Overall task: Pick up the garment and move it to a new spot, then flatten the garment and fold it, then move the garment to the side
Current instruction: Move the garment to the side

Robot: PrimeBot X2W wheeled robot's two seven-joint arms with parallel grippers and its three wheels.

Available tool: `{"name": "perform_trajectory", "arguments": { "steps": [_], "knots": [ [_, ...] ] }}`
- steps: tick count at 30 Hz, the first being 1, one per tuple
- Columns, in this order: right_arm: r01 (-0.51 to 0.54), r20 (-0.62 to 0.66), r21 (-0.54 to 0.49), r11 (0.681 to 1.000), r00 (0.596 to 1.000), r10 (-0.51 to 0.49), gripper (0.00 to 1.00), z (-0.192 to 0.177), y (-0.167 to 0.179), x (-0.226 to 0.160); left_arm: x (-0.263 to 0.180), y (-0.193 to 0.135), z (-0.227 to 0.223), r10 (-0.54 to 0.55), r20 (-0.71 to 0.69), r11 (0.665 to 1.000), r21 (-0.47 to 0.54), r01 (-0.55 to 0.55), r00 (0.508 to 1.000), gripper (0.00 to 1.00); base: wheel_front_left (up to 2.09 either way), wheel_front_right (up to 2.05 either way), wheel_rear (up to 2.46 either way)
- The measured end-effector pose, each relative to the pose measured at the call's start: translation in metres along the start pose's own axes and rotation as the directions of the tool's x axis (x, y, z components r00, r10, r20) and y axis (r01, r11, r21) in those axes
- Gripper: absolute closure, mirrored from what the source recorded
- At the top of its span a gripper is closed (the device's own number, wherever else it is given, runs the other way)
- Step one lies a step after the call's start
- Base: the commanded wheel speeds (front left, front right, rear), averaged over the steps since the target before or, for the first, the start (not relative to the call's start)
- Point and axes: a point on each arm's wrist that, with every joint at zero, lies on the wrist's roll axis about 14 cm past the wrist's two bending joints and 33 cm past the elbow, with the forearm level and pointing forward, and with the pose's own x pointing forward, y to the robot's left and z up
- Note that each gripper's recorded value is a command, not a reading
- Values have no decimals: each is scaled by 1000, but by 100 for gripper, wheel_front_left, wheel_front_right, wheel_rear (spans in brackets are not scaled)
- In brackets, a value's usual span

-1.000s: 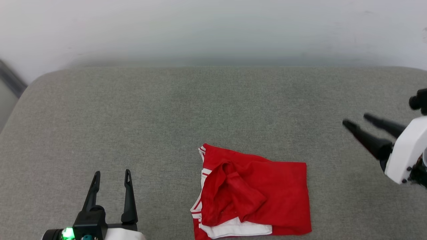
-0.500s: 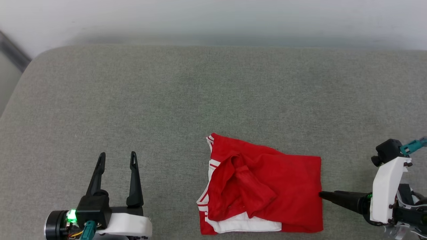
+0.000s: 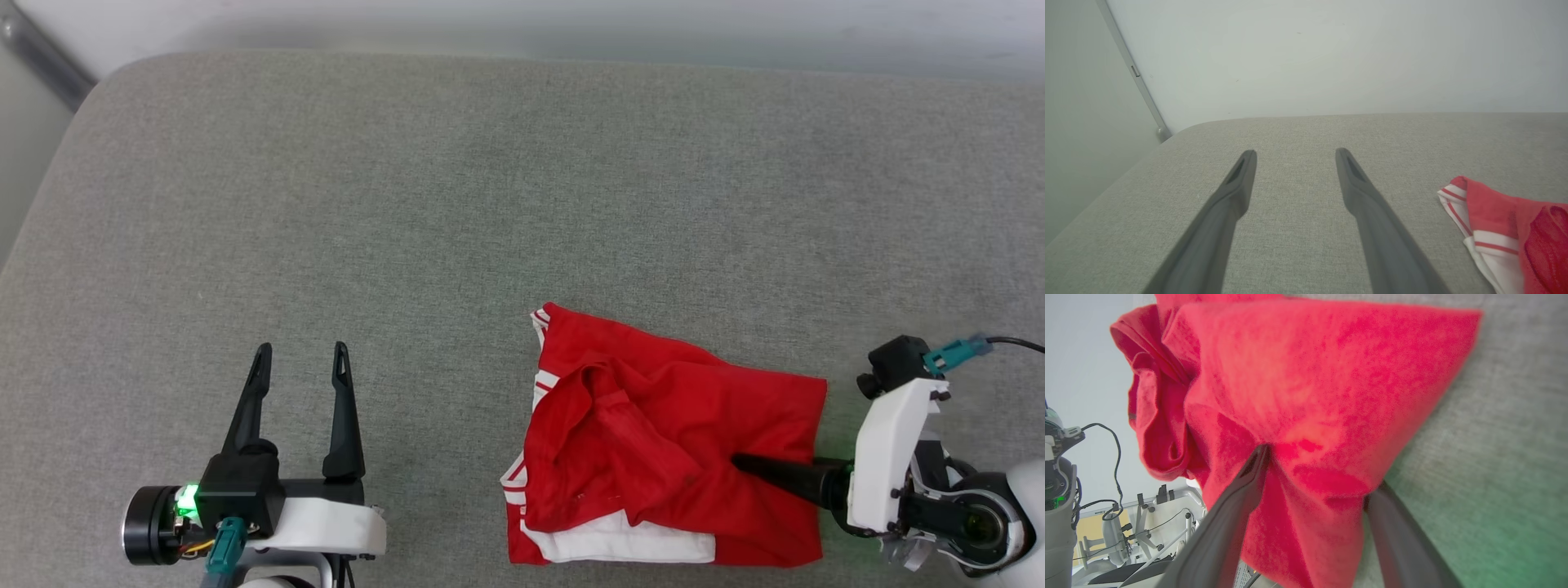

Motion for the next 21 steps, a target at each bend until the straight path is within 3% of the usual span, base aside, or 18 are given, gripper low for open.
{"name": "perform_trajectory", "arguments": {
  "steps": [8,9,10,11,21],
  "knots": [
    [31,-55,-70,997,998,-35,0,-3,-5,19,3,-1,-3,2,-10,1000,-9,-2,1000,0,0,0,0],
    [33,-64,-80,996,997,-38,40,-3,-5,20,2,0,-4,4,-12,1000,-9,-4,1000,0,0,0,0],
    [38,-64,-93,995,997,-44,75,-3,-6,20,2,0,-4,6,-13,1000,-9,-6,1000,0,0,0,0],
    [42,-54,-97,994,997,-47,100,-2,-7,21,1,0,-5,7,-15,1000,-9,-7,1000,0,0,0,0],
    [37,48,-196,980,998,-28,100,11,16,10,-9,3,5,12,7,1000,-16,-12,1000,0,0,0,0]
  ]
}}
